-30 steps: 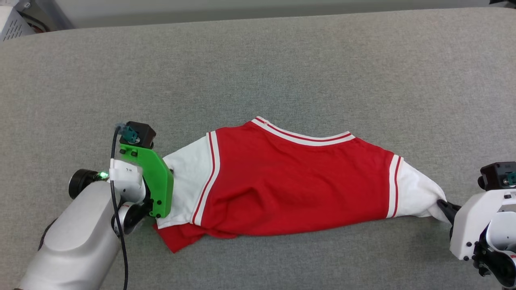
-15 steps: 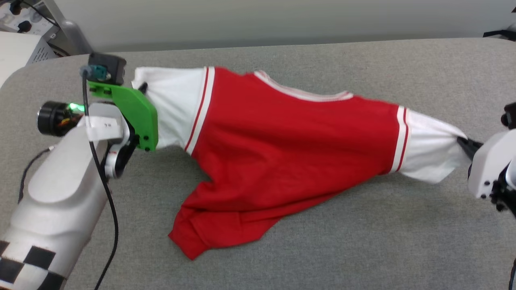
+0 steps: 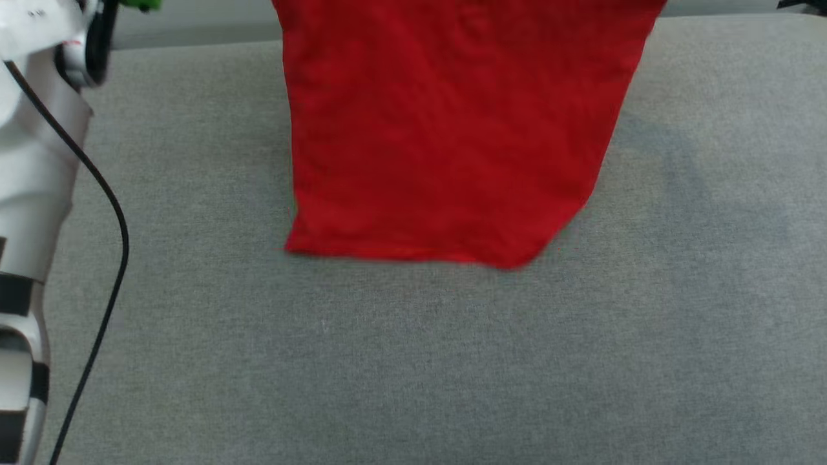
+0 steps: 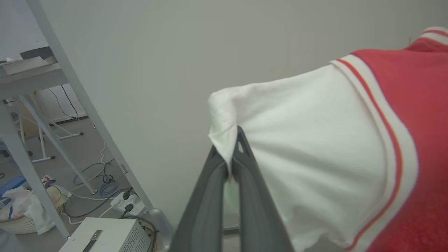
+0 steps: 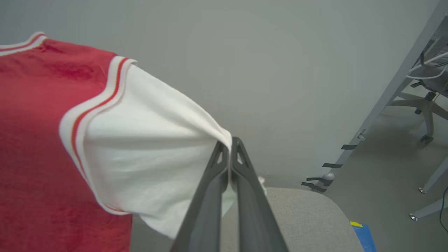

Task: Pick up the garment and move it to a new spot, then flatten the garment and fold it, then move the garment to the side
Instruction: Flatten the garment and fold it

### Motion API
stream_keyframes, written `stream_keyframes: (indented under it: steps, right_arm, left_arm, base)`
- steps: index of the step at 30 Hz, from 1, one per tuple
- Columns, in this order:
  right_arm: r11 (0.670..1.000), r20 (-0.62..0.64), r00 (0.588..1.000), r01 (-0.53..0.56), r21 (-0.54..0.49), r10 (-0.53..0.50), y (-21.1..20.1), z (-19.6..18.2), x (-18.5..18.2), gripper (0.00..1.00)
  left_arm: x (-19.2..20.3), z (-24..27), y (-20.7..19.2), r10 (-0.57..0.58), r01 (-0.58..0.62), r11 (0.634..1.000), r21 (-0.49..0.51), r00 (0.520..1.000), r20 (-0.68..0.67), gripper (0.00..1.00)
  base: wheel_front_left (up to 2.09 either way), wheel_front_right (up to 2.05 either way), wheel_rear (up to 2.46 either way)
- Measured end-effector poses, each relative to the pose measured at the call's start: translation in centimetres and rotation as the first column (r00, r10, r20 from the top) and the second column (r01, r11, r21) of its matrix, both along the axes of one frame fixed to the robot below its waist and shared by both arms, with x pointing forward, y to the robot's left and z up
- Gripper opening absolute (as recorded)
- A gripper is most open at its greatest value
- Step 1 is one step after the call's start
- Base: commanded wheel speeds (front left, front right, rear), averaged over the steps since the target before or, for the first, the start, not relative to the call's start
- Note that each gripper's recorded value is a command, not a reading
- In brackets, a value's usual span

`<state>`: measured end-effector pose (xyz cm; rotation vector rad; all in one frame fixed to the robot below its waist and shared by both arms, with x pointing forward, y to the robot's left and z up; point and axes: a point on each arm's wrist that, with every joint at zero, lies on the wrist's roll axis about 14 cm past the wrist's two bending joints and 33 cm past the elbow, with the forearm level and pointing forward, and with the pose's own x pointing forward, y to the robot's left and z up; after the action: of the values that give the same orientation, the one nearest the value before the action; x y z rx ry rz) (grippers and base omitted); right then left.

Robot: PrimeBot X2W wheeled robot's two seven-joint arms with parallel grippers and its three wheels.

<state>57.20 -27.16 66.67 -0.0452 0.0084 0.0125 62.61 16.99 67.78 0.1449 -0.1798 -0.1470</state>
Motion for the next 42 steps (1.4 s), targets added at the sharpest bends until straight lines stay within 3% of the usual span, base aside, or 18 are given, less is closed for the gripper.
stream_keyframes:
  steps: [8, 14, 22, 27, 34, 42]
  right_arm:
    - [0.999, 0.179, 0.984, 0.026, -0.026, -0.021, 0.0, 5.6, 4.2, 0.00]
    - [0.999, 0.183, 0.983, -0.002, -0.050, 0.011, 1.8, 5.0, 7.2, 0.00]
    - [0.993, 0.021, 0.994, -0.109, -0.049, 0.110, 6.4, -3.7, 10.5, 0.00]
    - [0.987, -0.084, 0.984, -0.158, 0.002, 0.157, 8.2, -9.7, 10.3, 0.00]
    - [0.981, -0.214, 0.959, -0.172, 0.093, 0.189, 8.5, -17.2, 6.0, 0.00]
    - [0.971, -0.303, 0.930, -0.157, 0.181, 0.207, 7.3, -22.8, -1.5, 0.00]
  left_arm:
    - [3.3, 4.2, 1.1, 0.028, -0.023, 0.999, -0.028, 0.987, 0.159, 0.00]
    - [5.5, 3.2, 1.7, 0.043, -0.036, 0.998, -0.046, 0.986, 0.160, 0.00]
    - [7.9, -4.9, 0.8, 0.014, -0.012, 0.994, -0.109, 1.000, 0.023, 0.00]
    - [7.1, -12.8, 0.5, -0.008, -0.015, 0.986, -0.164, 0.990, -0.139, 0.00]
    - [2.6, -20.5, 1.4, -0.021, -0.041, 0.981, -0.191, 0.951, -0.309, 0.00]
    - [-4.8, -23.5, 2.5, -0.025, -0.066, 0.966, -0.251, 0.939, -0.344, 0.00]
  base:
    - [0.00, 0.00, 0.00]
    - [0.00, 0.00, 0.00]
    - [0.00, 0.00, 0.00]
    - [0.00, 0.00, 0.00]
    - [0.00, 0.00, 0.00]
    - [0.00, 0.00, 0.00]
